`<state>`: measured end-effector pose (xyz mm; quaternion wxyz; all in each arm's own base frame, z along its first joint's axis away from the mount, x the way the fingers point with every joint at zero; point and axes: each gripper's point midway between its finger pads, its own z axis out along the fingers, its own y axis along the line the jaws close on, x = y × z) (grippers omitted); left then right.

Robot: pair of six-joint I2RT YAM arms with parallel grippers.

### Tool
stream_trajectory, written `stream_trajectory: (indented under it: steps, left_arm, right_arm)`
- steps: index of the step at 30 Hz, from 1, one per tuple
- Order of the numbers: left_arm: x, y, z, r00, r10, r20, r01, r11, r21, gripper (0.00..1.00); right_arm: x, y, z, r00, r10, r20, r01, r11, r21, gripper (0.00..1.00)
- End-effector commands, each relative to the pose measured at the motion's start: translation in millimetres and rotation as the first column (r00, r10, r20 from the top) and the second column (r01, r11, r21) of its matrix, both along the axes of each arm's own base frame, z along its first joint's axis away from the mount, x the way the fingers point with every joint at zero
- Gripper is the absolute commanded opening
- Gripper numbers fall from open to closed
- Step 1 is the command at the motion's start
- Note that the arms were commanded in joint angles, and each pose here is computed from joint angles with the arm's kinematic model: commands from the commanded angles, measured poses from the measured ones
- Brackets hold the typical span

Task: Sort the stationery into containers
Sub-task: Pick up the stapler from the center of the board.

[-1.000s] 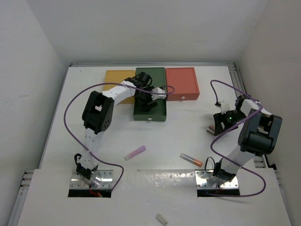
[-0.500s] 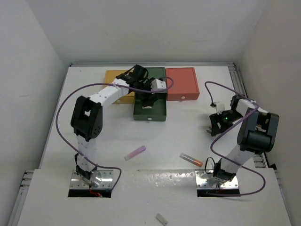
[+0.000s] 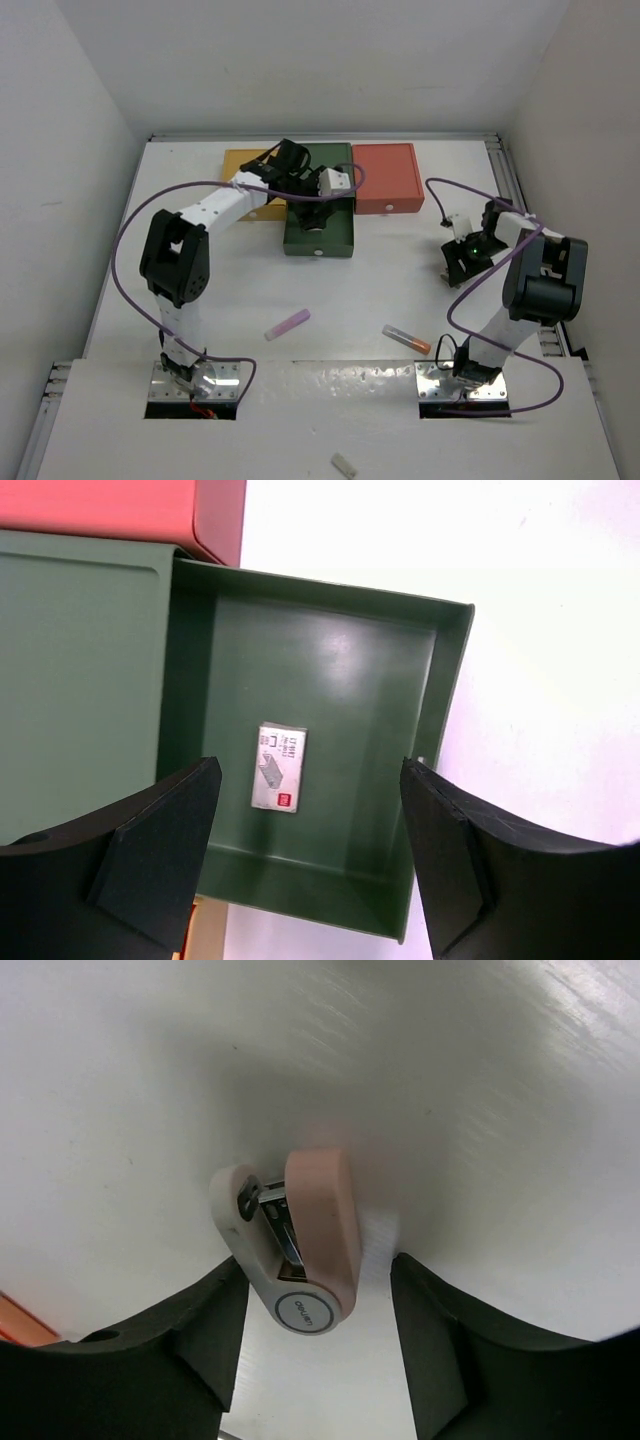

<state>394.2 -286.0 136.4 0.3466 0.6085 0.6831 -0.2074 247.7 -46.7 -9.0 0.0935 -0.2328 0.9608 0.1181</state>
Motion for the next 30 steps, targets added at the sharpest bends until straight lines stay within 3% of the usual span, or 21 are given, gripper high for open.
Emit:
stream_trajectory:
  steps: [1, 4, 9, 12, 15, 18, 21, 26, 30]
  left_arm:
    - [-4.4, -6.3, 37.5, 0.999, -0.007, 0.047, 0.011, 0.996, -0.092, 0.79]
    - [1.1, -3.3, 53.9, 0.999, 0.048, -0.017, -0.05, 0.98, -0.192, 0.78]
    - [-0.8, -3.8, 95.7, 0.981, 0.083, -0.177, -0.148, 0.906, -0.397, 0.77]
    - [-5.9, -0.8, 115.8, 0.975, 0.102, -0.2, -0.184, 0.873, -0.453, 0.78]
    - [-19.8, -1.6, 131.5, 0.952, 0.088, -0.294, -0.238, 0.817, -0.525, 0.78]
    - [-35.9, -0.8, 122.5, 0.914, 0.068, -0.399, -0.291, 0.796, -0.531, 0.79]
    - [-56.9, -7.6, 114.5, 0.826, 0.036, -0.562, -0.382, 0.769, -0.512, 0.79]
    - [-78.7, -19.3, 102.8, 0.769, 0.007, -0.639, -0.409, 0.774, -0.484, 0.77]
    - [-87.8, -28.5, 95.2, 0.724, 0.011, -0.69, -0.438, 0.78, -0.447, 0.75]
  right_arm:
    - [1.4, 1.5, -0.7, 0.999, 0.04, 0.027, -0.04, 0.999, 0.003, 0.57]
    - [-6.9, 6.7, -2.6, 0.998, 0.055, 0.027, -0.055, 0.998, 0.018, 0.49]
    - [-10.4, 15.5, -5.8, 0.996, 0.077, 0.033, -0.078, 0.996, 0.031, 0.35]
    - [-6.1, 20.0, -0.7, 0.995, 0.088, 0.046, -0.09, 0.995, 0.046, 0.23]
    - [3.7, 28.8, 17.9, 0.989, 0.102, 0.107, -0.111, 0.991, 0.077, 0.19]
    - [14.3, 41.5, 44.3, 0.974, 0.132, 0.187, -0.153, 0.982, 0.106, 0.18]
    - [24.5, 66.4, 76.0, 0.935, 0.195, 0.295, -0.241, 0.962, 0.127, 0.18]
    - [34.6, 106.1, 122.8, 0.828, 0.297, 0.475, -0.382, 0.919, 0.092, 0.18]
    - [32.1, 142.9, 142.7, 0.727, 0.412, 0.549, -0.506, 0.862, 0.023, 0.18]
